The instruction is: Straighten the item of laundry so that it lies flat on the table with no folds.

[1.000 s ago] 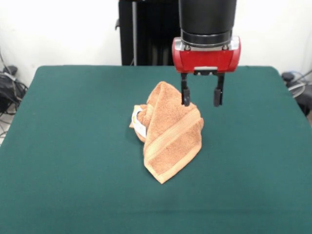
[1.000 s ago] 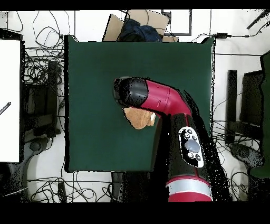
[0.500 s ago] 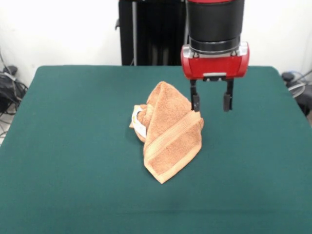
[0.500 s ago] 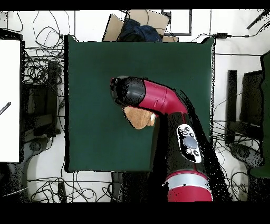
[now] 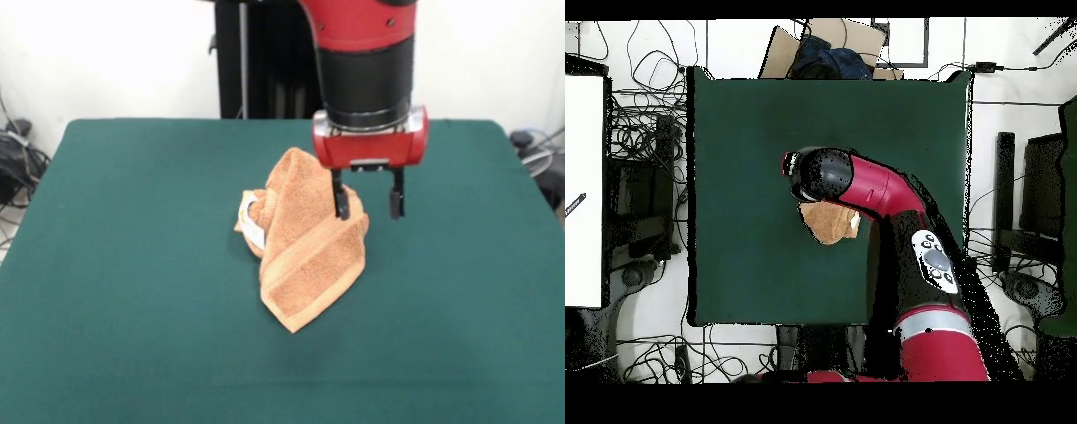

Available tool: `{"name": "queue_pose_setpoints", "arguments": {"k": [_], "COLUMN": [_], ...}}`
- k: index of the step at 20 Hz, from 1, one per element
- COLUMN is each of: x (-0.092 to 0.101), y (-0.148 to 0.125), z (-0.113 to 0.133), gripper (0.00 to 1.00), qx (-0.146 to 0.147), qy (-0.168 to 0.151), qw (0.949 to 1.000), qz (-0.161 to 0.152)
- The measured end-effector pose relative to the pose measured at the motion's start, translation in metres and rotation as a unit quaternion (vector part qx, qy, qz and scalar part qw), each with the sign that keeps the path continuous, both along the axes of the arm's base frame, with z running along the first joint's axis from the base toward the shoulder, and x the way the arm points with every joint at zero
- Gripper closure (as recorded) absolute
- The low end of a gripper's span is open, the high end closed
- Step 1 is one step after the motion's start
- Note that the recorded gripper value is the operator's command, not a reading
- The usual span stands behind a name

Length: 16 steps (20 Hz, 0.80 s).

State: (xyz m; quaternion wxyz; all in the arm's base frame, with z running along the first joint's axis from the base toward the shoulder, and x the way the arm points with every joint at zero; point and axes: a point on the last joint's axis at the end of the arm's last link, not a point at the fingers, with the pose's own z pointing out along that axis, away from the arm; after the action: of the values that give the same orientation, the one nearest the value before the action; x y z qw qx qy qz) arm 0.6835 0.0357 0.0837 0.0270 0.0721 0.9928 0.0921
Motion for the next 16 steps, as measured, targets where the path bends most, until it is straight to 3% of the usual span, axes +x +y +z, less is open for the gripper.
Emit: {"name": "queue_pose_setpoints", "arguments": {"k": [5,16], "x": [-0.003,0.000], "y": [-0.015,-0.045], "z": [-0.009,-0.002], "gripper": [0.00,0.00], "qx": [0.006,0.004], "qy": [0.008,0.002], "qw": [0.9999,0.9994], "qz": [-0.013,-0.034]}}
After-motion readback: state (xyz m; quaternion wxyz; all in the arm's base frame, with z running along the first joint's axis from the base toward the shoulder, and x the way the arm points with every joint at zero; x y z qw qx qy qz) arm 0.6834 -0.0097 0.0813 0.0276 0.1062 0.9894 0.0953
